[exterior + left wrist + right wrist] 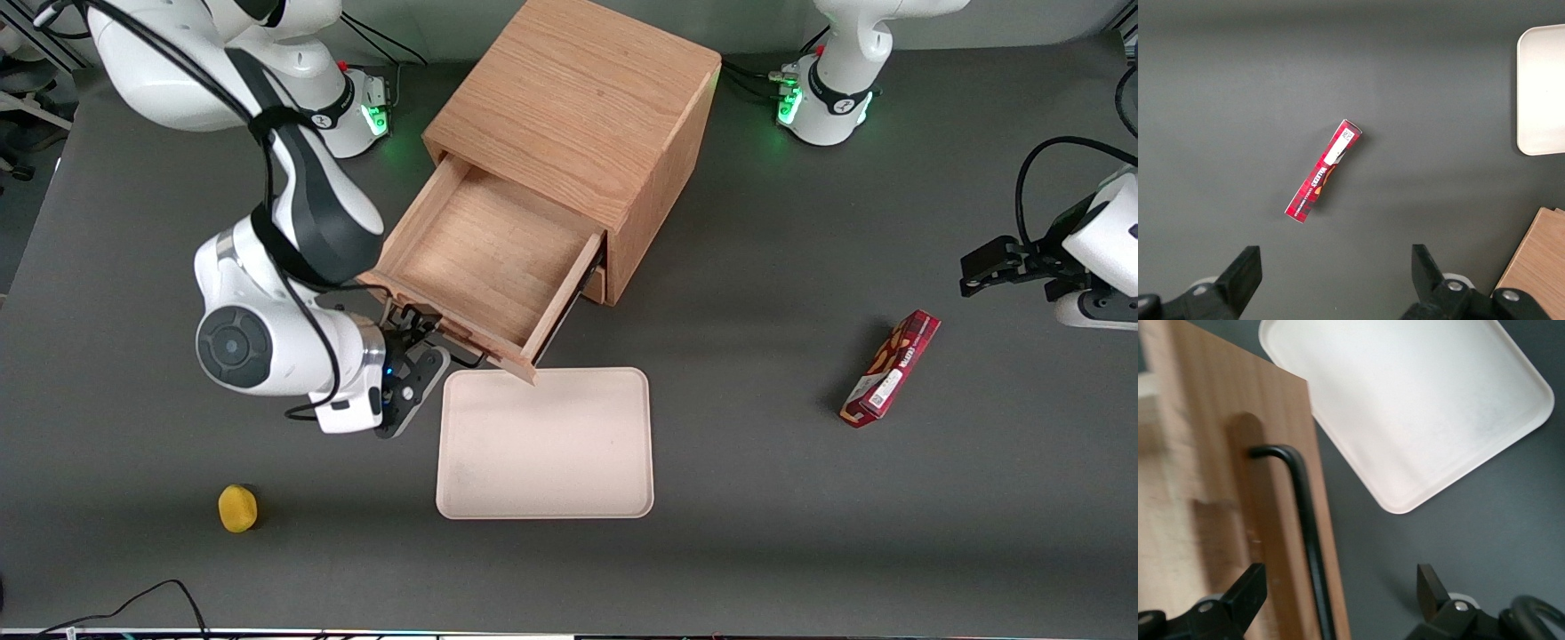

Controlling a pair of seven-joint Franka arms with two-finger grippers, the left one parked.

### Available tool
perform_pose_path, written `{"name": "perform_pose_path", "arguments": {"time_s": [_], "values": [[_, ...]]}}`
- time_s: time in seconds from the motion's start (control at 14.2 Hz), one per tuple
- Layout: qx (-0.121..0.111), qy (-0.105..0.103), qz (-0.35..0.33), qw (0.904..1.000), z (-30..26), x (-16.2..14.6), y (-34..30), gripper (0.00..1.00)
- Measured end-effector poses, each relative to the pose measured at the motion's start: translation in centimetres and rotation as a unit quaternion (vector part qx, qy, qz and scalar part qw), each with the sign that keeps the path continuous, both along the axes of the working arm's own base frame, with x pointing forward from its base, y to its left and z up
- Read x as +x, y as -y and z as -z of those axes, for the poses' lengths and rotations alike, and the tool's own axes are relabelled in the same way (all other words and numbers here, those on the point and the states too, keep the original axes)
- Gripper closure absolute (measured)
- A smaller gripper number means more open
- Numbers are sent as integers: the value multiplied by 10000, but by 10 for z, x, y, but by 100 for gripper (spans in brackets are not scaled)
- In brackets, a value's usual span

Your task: Open upper drawer

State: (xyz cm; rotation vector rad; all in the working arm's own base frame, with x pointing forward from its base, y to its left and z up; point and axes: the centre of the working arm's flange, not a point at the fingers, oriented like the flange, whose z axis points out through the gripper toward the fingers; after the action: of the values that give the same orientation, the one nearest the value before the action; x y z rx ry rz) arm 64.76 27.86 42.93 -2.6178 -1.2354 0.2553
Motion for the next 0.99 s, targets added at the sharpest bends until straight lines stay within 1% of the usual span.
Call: {"name": "perform_pose_path", "arguments": {"time_s": [0.28, 0.49, 0.7, 0.99], "values": [[-71, -45, 72, 9999, -42, -24, -15, 0], [-160, -2, 159, 9997, -76, -39, -12, 0], [-275, 71, 243, 9993, -124, -60, -1, 0], [-381, 307, 516, 9975, -184, -89, 19, 0]]}}
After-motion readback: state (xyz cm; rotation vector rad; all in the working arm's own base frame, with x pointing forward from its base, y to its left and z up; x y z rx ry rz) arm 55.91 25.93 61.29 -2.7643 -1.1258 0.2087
